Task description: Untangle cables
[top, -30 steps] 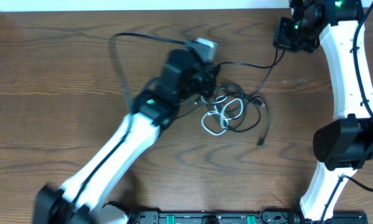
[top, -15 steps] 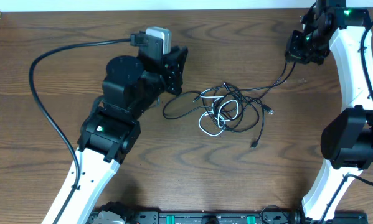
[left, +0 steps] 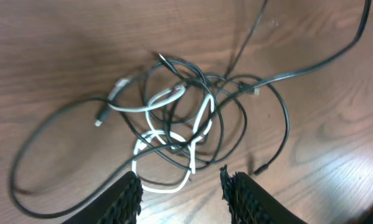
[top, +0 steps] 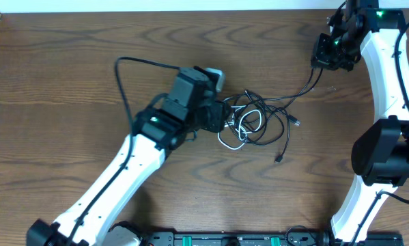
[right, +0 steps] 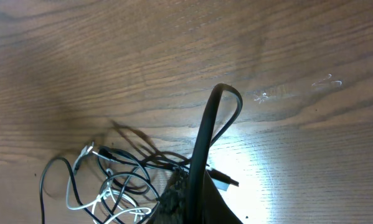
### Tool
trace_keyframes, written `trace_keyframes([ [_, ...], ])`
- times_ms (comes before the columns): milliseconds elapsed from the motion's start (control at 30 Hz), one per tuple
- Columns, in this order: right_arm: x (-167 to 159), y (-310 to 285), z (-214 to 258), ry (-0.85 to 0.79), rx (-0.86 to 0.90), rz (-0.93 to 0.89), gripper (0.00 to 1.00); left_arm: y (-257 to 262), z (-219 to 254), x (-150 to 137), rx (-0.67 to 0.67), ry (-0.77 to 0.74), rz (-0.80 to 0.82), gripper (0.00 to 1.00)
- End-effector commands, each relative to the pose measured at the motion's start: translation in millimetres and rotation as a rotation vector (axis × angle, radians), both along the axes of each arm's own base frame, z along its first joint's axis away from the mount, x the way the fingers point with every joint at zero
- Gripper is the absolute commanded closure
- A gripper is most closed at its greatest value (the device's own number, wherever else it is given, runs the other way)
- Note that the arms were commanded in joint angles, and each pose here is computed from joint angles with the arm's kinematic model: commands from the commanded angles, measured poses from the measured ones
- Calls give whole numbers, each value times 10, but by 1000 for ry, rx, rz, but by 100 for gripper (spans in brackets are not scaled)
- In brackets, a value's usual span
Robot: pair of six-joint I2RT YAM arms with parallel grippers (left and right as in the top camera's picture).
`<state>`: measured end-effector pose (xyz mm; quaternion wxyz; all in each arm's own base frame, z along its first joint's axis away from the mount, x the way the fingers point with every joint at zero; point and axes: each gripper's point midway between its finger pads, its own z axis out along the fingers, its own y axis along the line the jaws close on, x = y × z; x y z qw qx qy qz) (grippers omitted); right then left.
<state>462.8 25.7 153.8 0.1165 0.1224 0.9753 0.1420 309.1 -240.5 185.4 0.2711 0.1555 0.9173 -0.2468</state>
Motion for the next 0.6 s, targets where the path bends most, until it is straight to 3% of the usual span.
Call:
trace_keyframes([
  [0,1,29,-42,6,6,20,99,-76,-240,-40,44,48,-5,52],
  [233,-7,30,-43,8,6,22,99,-133,-655,112,122,78,15,51],
  [567,-7,28,-44,7,3,28,99,-382,-690,83,32,95,-91,51],
])
